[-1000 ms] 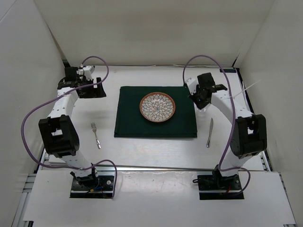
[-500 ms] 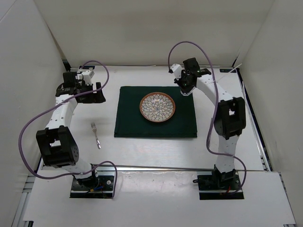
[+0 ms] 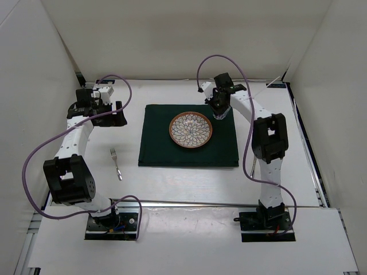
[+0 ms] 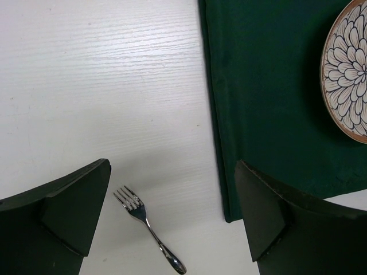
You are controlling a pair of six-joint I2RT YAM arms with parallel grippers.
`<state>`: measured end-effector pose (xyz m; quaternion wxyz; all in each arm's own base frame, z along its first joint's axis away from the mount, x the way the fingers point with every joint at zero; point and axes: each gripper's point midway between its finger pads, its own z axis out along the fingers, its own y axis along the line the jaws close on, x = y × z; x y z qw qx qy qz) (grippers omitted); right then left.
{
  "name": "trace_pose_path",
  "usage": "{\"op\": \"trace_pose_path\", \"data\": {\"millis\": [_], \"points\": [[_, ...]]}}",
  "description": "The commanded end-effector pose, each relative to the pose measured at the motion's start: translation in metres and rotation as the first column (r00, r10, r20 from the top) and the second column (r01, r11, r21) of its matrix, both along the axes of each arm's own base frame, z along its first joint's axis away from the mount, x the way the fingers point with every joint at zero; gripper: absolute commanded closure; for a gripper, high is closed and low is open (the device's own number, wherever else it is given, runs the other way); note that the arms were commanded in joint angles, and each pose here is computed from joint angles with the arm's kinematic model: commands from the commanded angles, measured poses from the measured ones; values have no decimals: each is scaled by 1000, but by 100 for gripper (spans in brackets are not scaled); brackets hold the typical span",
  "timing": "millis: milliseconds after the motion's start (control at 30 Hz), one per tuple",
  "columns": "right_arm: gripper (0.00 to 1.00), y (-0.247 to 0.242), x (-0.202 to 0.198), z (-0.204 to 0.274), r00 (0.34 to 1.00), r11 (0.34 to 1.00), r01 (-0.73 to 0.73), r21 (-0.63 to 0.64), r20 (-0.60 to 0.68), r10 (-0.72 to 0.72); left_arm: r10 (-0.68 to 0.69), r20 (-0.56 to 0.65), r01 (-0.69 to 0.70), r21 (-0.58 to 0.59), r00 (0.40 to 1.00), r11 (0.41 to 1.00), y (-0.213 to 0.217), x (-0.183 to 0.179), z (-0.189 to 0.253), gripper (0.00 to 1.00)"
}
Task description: Set the dinner table for one person
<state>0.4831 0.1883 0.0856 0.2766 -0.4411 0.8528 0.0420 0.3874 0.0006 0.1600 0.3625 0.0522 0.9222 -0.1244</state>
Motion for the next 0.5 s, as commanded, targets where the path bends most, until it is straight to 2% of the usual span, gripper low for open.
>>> {"op": "trace_pose_path", "data": {"millis": [0, 367, 467], "points": [[100, 2, 21, 13, 998, 1000, 21, 8, 63, -22, 3, 53, -4, 20, 999, 1000, 4, -3, 18, 0], [99, 4, 36, 9, 996, 999, 33, -2, 81, -32, -9, 28, 9, 2, 1000, 1000, 0, -9, 9, 0], [71, 6, 33, 10, 997, 999, 29, 16, 72, -31, -9, 28, 9, 2, 1000, 1000, 0, -9, 9, 0]]}}
